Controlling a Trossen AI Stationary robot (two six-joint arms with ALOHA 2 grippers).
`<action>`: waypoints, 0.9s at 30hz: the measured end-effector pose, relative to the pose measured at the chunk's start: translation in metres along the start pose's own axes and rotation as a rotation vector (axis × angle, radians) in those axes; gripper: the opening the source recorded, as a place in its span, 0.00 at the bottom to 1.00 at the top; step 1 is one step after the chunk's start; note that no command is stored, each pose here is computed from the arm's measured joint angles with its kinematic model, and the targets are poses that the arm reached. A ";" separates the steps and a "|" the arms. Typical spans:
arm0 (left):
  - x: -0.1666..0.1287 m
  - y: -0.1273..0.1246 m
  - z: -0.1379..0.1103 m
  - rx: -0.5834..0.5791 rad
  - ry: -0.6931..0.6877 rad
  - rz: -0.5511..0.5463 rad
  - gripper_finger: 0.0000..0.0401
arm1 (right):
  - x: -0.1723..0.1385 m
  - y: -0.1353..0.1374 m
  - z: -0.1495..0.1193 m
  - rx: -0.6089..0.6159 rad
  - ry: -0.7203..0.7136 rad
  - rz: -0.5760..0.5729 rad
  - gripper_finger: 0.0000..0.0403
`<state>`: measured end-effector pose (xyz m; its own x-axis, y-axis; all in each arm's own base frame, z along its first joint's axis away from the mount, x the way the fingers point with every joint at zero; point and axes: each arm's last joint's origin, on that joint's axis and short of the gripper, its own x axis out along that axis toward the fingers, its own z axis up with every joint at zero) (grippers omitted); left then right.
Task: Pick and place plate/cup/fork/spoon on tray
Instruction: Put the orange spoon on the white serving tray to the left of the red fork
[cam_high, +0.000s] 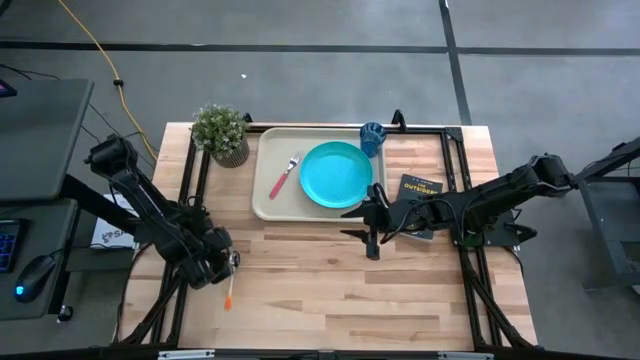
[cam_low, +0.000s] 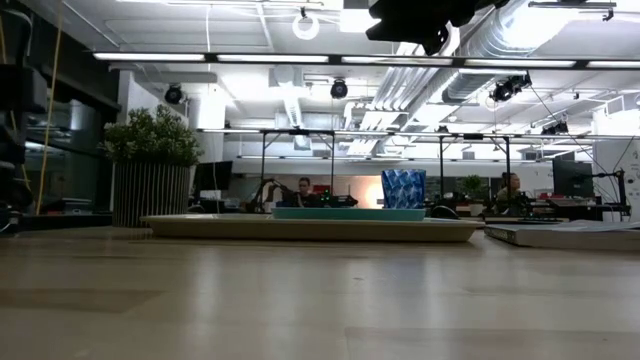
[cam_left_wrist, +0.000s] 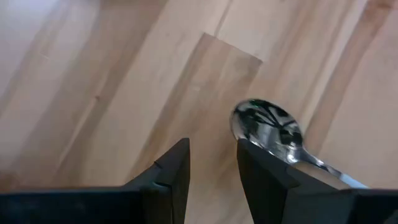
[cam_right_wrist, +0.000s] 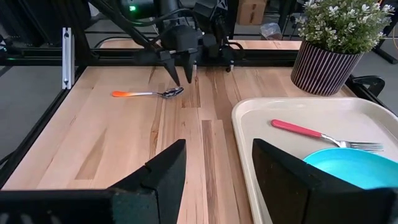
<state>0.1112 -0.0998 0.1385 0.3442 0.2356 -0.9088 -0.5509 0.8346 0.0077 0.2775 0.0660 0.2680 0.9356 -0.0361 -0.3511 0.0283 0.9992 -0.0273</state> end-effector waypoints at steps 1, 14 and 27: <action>0.000 0.000 0.000 -0.002 0.005 -0.009 0.29 | 0.000 0.000 0.000 0.000 0.000 0.000 0.44; -0.012 0.006 0.007 -0.037 -0.018 -0.139 0.29 | 0.000 0.000 0.000 0.003 0.000 0.000 0.44; 0.024 0.015 0.000 -0.100 0.003 -0.256 0.29 | 0.000 0.000 -0.001 0.001 0.008 0.001 0.44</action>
<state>0.1116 -0.0815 0.1171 0.4798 0.0220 -0.8771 -0.5187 0.8134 -0.2633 0.2772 0.0660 0.2673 0.9328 -0.0351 -0.3586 0.0276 0.9993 -0.0262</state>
